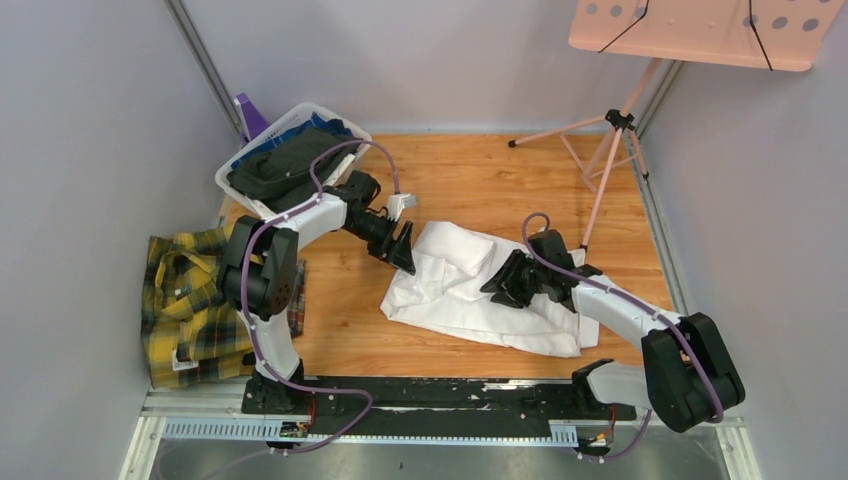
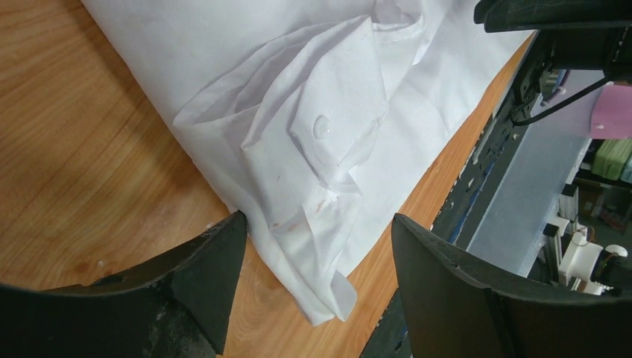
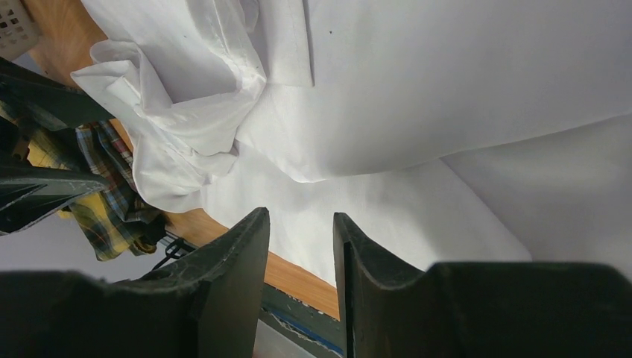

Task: Fold and stack the long sleeve shirts
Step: Fold the shirt at the center of the board.

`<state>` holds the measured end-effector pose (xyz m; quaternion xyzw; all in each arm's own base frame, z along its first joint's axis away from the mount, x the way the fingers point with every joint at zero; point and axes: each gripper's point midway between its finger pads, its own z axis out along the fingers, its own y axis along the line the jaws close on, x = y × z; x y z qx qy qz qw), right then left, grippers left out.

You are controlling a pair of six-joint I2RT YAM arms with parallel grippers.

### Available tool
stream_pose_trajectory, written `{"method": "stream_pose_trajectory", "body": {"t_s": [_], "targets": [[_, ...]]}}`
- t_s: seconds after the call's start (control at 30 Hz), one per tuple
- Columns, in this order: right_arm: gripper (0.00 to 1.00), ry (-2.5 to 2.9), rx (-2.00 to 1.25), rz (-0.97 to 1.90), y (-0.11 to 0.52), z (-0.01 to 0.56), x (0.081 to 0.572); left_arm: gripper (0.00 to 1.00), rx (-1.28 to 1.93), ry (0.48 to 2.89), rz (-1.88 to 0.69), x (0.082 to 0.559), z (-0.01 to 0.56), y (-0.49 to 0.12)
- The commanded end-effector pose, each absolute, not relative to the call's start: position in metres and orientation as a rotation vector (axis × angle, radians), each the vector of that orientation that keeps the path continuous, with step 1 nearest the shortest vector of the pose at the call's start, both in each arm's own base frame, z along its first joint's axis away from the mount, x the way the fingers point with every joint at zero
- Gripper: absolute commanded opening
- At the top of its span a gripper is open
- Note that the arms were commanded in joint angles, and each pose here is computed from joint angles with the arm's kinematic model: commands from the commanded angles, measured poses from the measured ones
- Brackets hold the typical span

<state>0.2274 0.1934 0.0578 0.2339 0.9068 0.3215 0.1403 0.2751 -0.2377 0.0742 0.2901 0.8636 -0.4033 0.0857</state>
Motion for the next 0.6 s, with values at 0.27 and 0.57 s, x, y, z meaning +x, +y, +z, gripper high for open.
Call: {"method": "stream_pose_trajectory", "body": {"t_s": [0.27, 0.57], "targets": [[0.3, 2.584, 0.647, 0.982, 0.198, 0.058, 0.234, 0.25, 0.97, 2.322, -1.261, 0.292, 0.116, -0.263], [0.32, 2.576, 0.644, 1.014, 0.199, 0.059, 0.231, 0.25, 1.308, 2.176, -1.367, 0.234, 0.125, -0.306]]}}
